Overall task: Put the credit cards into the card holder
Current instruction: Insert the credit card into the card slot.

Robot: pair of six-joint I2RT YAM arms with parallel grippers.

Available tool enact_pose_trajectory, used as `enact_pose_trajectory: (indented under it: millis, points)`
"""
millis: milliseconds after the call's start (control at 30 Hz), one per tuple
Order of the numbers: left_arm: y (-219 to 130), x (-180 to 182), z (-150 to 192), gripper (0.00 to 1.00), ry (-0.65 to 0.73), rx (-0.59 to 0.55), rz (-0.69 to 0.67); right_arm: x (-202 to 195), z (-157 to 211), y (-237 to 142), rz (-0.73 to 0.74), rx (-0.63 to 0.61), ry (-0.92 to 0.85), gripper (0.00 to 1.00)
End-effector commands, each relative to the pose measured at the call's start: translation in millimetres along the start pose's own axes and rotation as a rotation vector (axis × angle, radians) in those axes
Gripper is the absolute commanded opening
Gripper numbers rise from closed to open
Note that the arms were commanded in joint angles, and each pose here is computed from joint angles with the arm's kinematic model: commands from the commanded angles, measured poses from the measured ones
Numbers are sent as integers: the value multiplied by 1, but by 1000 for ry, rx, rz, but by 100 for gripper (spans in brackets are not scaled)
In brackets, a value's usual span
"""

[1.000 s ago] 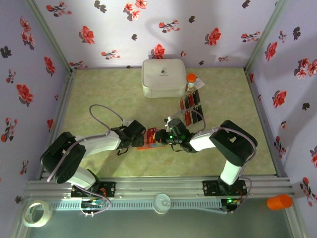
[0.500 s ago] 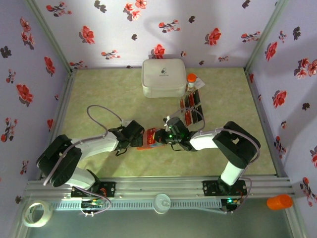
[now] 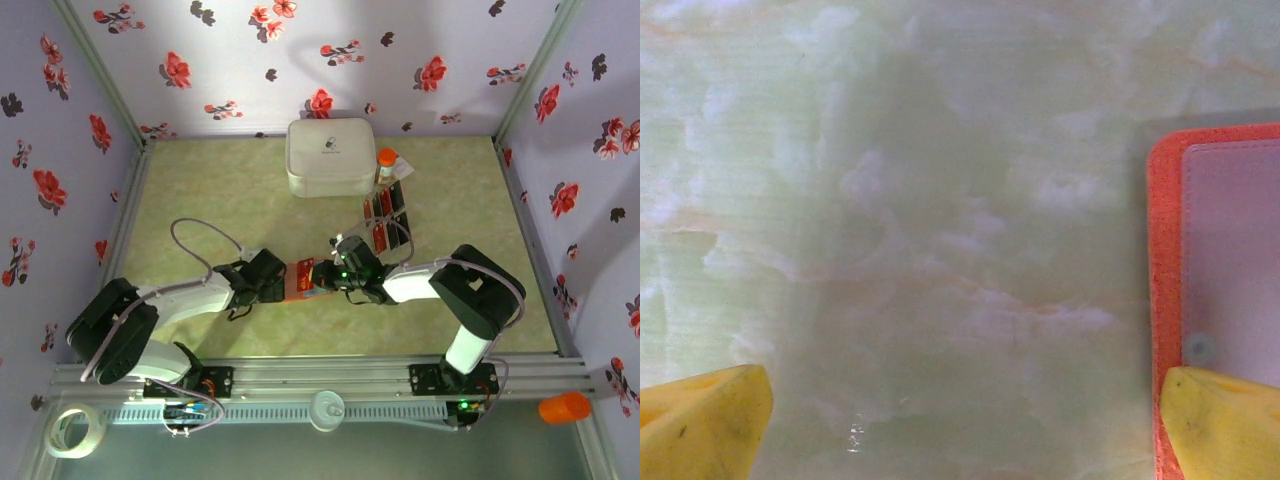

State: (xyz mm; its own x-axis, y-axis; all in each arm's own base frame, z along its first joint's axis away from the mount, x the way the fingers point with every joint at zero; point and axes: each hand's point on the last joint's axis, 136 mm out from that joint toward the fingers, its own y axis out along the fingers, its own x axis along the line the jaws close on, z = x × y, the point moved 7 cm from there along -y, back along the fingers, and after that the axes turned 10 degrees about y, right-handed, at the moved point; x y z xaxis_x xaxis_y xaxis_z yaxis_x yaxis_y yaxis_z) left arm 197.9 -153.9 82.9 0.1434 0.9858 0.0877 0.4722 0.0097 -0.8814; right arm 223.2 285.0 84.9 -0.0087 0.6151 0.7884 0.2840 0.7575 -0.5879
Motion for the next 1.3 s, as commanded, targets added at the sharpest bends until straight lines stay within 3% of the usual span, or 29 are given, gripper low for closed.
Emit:
enact_pose_trajectory:
  millis: [0, 200, 500, 633, 833, 1000, 1267]
  points:
    - [5, 1, 4, 100, -16, 16, 1, -13, 8, 5, 56, 40, 14, 0]
    - [10, 0, 6, 100, -11, 27, 1, -16, 10, 10, 60, 65, 25, 0]
    - [12, 0, 8, 100, -11, 31, -1, -16, 8, 3, 86, 55, 12, 16]
    - [13, 1, 10, 100, -10, 33, -3, -16, 7, 2, 98, 54, 10, 27]
    - [14, 1, 11, 100, -12, 35, -5, -19, 5, -1, 114, 48, 13, 31]
    - [14, 0, 11, 100, -8, 35, -3, -18, 4, -2, 114, 51, 13, 27]
    - [16, 0, 10, 100, -7, 36, -4, -13, 3, -3, 120, 83, -6, 4]
